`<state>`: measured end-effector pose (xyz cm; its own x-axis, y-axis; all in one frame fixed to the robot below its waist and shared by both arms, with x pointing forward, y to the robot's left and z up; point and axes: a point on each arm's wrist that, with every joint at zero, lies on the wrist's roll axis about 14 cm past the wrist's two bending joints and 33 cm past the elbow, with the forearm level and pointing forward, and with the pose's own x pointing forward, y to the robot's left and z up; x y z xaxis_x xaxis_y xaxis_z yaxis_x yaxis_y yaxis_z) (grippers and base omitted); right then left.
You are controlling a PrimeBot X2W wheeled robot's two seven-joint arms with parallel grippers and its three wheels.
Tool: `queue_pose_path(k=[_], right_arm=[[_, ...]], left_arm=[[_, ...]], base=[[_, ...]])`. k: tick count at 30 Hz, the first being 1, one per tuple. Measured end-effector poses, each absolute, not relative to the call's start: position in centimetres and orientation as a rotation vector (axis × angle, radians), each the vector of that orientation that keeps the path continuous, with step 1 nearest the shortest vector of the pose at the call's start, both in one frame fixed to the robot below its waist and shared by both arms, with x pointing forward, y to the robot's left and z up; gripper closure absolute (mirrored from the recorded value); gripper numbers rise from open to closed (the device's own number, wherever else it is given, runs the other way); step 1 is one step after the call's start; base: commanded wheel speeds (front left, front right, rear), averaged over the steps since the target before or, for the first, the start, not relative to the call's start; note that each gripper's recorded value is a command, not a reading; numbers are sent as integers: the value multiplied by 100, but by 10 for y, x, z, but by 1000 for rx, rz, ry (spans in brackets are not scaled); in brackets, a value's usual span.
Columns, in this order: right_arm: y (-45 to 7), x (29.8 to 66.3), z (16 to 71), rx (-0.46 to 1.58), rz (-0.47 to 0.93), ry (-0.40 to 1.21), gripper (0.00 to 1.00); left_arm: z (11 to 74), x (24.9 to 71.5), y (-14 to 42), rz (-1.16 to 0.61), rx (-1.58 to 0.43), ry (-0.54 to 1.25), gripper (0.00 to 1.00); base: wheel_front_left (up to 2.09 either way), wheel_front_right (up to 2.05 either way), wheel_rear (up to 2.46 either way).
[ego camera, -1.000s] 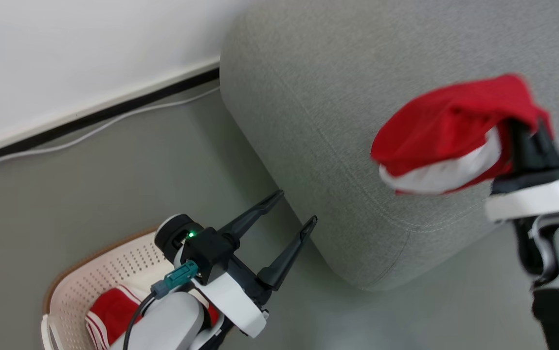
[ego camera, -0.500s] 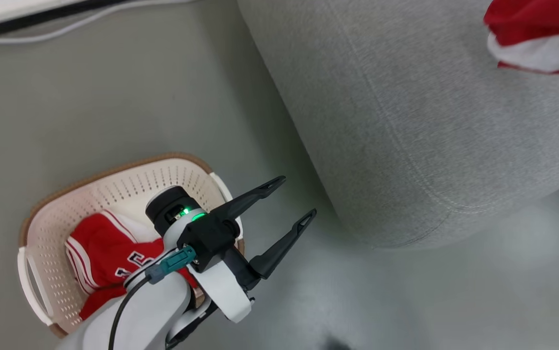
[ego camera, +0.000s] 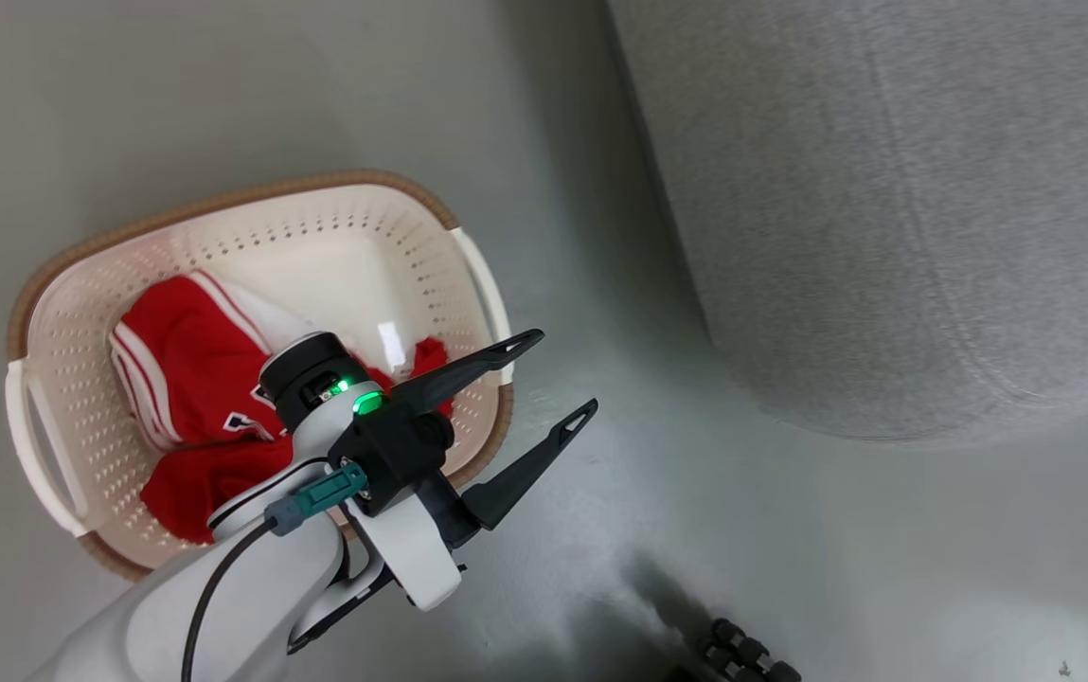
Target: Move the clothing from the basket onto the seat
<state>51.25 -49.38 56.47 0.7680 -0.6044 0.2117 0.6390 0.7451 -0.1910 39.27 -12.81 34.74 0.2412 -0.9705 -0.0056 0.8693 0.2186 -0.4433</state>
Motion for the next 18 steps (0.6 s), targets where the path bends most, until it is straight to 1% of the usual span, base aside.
queue_pose_path(k=[5, 10, 14, 18], right_arm=[[-511, 531, 580, -284, -759, -199, 100], [-517, 539, 583, -309, -826, -250, 100], [-521, 532, 565, -284, -898, -233, 100], [-502, 546, 520, -233, -871, -149, 100]], left_arm=[[325, 395, -112, -1254, -389, 364, 0], [308, 395, -100, -1216, -401, 409, 0], [299, 394, -93, -1187, -406, 433, 0], [293, 394, -88, -1160, -413, 452, 0]], base=[[0, 0, 0], [0, 0, 0], [0, 0, 0], [0, 0, 0]])
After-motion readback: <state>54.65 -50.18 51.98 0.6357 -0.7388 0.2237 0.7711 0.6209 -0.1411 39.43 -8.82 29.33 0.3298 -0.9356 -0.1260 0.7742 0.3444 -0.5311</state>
